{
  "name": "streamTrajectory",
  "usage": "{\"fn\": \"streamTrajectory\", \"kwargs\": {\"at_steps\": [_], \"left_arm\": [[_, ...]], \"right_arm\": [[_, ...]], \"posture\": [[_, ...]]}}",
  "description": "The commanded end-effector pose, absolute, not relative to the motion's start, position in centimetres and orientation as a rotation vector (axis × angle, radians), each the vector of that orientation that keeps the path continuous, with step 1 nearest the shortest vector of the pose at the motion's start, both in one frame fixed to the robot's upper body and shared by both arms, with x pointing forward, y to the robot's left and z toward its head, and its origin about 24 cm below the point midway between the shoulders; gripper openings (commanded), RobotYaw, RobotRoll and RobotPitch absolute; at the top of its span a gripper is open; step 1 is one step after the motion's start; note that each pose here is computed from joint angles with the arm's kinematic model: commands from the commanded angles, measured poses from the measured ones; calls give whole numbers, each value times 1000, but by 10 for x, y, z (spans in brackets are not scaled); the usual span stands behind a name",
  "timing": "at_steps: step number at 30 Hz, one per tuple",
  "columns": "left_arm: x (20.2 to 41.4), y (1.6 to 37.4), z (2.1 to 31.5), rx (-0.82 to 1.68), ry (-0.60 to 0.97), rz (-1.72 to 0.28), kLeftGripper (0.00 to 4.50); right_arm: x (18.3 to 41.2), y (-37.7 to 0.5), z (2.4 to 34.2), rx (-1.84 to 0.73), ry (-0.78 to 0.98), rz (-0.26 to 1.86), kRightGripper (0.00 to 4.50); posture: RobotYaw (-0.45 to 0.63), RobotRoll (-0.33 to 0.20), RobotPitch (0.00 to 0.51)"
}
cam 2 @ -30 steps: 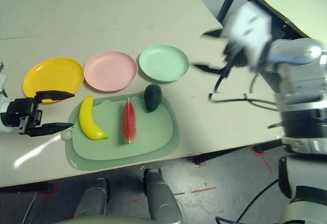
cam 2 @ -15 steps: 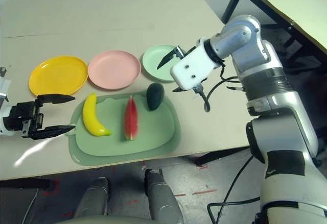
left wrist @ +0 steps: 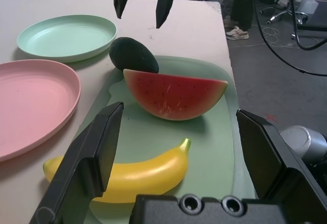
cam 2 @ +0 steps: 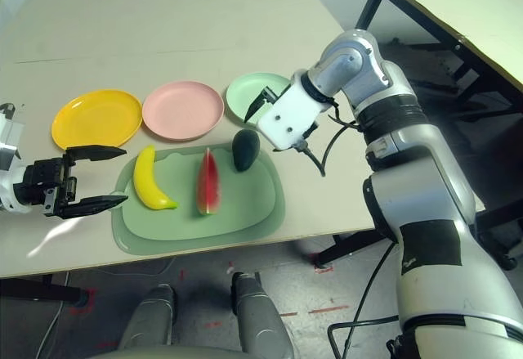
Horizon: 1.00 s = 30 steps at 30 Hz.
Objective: Place the fruits into color-matched plates.
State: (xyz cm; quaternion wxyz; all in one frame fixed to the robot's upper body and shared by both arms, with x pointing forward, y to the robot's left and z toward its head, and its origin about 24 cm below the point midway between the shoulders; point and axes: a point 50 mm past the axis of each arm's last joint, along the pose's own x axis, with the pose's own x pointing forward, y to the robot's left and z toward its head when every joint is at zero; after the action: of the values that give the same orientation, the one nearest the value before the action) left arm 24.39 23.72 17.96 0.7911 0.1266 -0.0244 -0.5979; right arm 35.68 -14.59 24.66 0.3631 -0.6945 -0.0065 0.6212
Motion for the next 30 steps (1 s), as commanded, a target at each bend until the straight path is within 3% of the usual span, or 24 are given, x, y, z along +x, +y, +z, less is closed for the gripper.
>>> {"fn": "streamTrajectory", "kwargs": {"at_steps": [1, 30], "left_arm": [[243, 236, 176, 285, -31, -1294, 4500], [241, 247, 178, 342, -22, -1247, 4500]], "right_arm": [[360, -141, 242, -1793, -15, 1593, 4446], [369, -130, 199, -1788, 85, 1617, 4446]], "posture": [[57, 0, 165], [102, 0, 180]]}}
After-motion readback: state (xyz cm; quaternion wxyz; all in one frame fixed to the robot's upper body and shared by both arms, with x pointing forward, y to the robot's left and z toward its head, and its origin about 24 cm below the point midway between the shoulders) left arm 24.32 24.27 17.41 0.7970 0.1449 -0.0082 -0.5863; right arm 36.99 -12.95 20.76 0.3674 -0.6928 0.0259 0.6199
